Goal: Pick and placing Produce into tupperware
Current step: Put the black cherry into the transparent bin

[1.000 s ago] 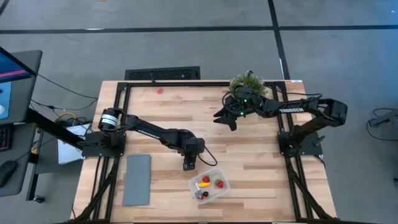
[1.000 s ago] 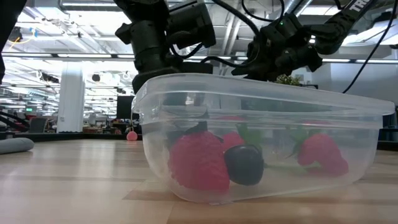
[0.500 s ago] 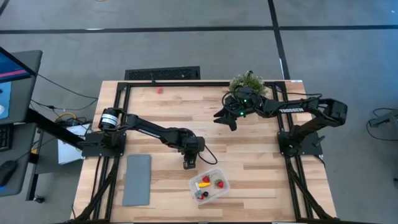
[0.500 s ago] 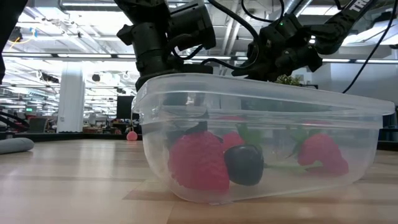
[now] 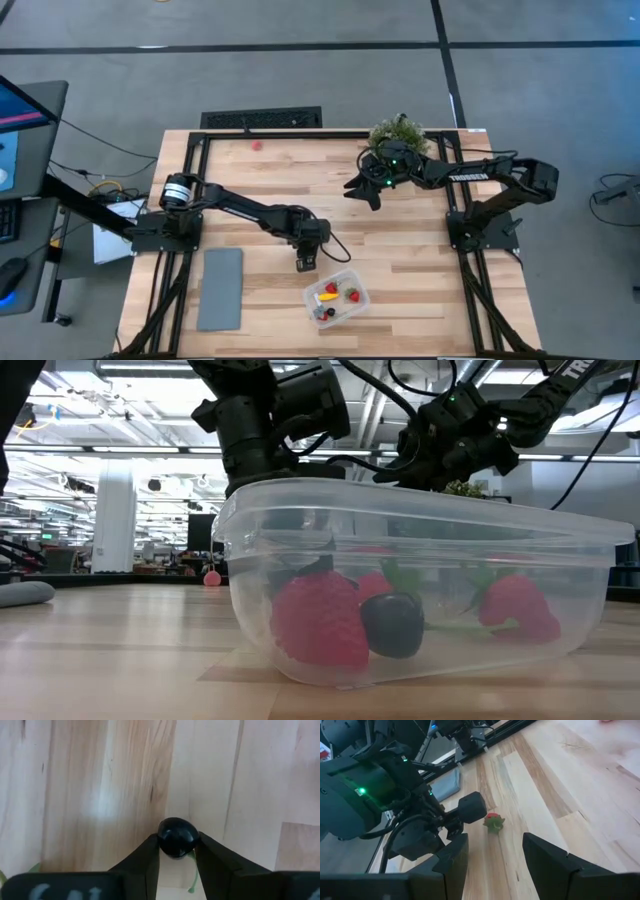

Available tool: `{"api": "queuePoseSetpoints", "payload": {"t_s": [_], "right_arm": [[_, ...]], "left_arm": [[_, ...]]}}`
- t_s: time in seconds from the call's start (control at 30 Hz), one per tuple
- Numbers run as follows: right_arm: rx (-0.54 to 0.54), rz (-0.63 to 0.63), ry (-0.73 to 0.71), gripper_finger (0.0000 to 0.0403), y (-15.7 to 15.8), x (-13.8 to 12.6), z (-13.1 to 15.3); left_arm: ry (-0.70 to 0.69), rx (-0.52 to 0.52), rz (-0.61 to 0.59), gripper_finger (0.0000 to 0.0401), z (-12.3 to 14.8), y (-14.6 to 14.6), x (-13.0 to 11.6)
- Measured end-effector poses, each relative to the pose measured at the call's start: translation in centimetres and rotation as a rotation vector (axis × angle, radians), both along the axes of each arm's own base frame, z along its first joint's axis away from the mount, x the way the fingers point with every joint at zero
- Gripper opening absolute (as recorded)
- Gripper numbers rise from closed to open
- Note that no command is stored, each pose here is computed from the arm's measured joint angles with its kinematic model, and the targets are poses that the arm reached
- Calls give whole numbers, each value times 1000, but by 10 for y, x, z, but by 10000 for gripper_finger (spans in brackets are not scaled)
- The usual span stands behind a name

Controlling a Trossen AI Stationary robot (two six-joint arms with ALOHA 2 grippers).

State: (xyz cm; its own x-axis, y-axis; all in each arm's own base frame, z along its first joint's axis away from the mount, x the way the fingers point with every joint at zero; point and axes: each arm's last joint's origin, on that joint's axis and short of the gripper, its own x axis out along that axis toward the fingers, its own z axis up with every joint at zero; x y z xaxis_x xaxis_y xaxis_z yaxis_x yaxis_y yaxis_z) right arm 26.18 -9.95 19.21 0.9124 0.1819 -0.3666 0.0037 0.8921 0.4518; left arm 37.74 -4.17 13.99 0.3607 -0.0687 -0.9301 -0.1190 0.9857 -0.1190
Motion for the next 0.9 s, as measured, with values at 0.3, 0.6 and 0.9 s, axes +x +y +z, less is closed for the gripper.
{"api": "queuePoseSetpoints", "payload": {"t_s": [0.3, 0.6, 0.9], "right_arm": [[20, -3, 30, 212, 1, -1, -3], [35, -3, 64, 212, 1, -3, -6], [38, -3, 71, 212, 1, -3, -6]], "left_arm": [[-31, -63, 13, 101, 19, 7, 3], [-192, -89, 16, 96, 68, 6, -5], [-532, -310, -175, 97, 133, -20, -12]]}}
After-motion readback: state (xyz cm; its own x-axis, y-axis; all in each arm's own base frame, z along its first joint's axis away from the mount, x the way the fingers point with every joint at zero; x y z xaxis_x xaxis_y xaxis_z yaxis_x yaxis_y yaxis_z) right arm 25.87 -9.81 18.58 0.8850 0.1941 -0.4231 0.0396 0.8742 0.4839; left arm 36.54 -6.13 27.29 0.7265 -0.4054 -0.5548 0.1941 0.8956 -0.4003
